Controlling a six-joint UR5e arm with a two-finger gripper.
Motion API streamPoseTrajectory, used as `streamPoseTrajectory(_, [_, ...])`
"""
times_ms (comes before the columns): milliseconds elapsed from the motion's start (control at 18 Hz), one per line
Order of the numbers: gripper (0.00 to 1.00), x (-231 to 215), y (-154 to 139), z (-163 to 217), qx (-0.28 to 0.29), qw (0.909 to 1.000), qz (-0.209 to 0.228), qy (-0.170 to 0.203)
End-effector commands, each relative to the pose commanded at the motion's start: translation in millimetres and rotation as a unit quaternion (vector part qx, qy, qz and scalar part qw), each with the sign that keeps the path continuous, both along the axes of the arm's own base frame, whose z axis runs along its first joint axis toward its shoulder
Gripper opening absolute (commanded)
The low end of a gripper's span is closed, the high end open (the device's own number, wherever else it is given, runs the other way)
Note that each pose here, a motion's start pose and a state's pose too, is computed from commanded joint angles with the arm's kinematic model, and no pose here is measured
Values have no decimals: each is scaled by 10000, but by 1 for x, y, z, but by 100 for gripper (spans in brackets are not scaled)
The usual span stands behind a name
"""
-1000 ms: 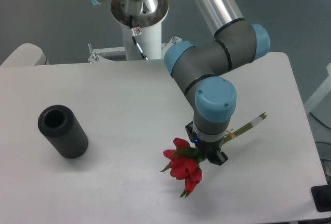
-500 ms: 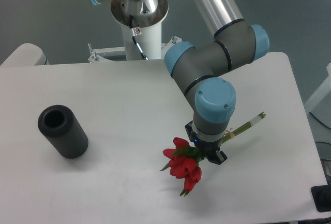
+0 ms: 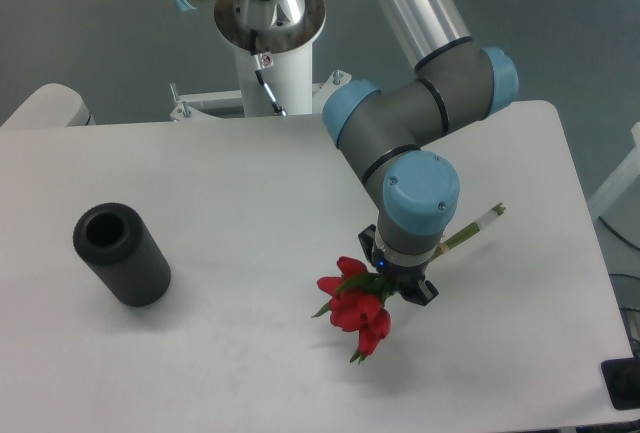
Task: Place the flowers on the table
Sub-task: 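Lower the held tulips onto the table surface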
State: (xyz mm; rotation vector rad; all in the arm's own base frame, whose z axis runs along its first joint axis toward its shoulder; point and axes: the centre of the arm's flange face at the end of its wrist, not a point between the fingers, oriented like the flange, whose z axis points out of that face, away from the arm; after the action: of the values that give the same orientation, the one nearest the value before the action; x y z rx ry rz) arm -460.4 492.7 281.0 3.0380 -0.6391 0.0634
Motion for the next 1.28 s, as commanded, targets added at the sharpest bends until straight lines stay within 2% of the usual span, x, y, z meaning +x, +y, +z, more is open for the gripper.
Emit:
streamPoseTrajectory(444, [12,6,-38,-22,44,9999,125,-13])
streamPoseTrajectory(667, [17,25,-49,-40,-41,9999,19,-152])
streamPoseTrajectory(778, [28,29,-53,-38,-29,9999,-11,-151])
streamPoseTrajectory(944, [59,30,-59,-41,-33,9995,-232,-207])
streamPoseTrajectory(1000, [77,28,-62,-42,-28,9995,-247,-220])
streamPoseTrajectory(1056, [100,28,-63,-43,-35,9994,-239,-233])
streamPoseTrajectory(1278, [100,28,-64,-39,-16,9995,-232,-200])
